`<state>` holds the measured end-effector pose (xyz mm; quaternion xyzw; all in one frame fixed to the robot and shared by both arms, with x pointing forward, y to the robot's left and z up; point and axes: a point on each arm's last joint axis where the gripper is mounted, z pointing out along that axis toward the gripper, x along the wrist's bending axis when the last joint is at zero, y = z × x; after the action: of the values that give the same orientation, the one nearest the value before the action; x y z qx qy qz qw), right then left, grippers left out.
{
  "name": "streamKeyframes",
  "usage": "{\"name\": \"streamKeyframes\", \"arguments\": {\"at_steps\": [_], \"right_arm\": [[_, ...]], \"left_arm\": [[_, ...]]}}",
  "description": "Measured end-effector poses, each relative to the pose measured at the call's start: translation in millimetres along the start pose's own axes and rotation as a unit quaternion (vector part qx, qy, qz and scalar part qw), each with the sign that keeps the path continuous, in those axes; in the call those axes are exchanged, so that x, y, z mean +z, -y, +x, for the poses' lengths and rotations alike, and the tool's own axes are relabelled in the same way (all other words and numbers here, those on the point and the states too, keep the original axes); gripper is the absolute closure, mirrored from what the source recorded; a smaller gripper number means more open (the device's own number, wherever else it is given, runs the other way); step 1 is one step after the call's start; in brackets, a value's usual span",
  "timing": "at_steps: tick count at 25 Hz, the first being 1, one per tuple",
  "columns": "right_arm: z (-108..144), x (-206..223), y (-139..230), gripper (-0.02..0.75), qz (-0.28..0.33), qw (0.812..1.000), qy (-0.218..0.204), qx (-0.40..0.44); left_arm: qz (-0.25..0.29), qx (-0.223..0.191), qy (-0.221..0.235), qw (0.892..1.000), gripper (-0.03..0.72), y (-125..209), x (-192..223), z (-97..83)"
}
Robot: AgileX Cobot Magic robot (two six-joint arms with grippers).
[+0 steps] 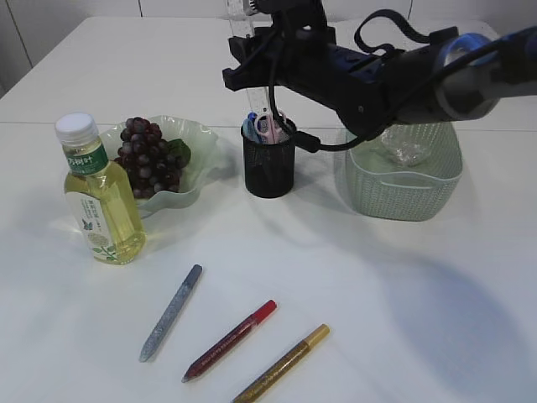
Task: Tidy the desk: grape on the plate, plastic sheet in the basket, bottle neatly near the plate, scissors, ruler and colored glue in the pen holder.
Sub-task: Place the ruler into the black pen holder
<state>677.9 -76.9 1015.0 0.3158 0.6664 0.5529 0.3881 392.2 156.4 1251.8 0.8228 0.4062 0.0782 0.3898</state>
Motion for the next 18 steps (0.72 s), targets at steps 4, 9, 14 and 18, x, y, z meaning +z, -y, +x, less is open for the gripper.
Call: {"name": "streamKeyframes", "arguments": {"at_steps": [4, 9, 14, 18], "right_arm": [[-5, 4, 9, 0.440, -0.001, 1.000, 0.012, 0.011], [-12, 6, 17, 0.440, 0.001, 0.999, 0.026, 0.021], [-11, 8, 22, 0.440, 0.005, 1.000, 0.026, 0.014], [-11, 9, 25, 0.440, 0.009, 1.000, 0.025, 0.012]], "left_arm": [[0.000, 0.000, 0.000, 1.000, 0.447, 0, 0, 0.0], [0.000, 0.000, 0.000, 1.000, 0.447, 0, 0, 0.1], [0.003, 0.000, -0.002, 1.000, 0.447, -1, 2, 0.6], [0.006, 0.000, -0.002, 1.000, 0.447, -1, 5, 1.0]]}}
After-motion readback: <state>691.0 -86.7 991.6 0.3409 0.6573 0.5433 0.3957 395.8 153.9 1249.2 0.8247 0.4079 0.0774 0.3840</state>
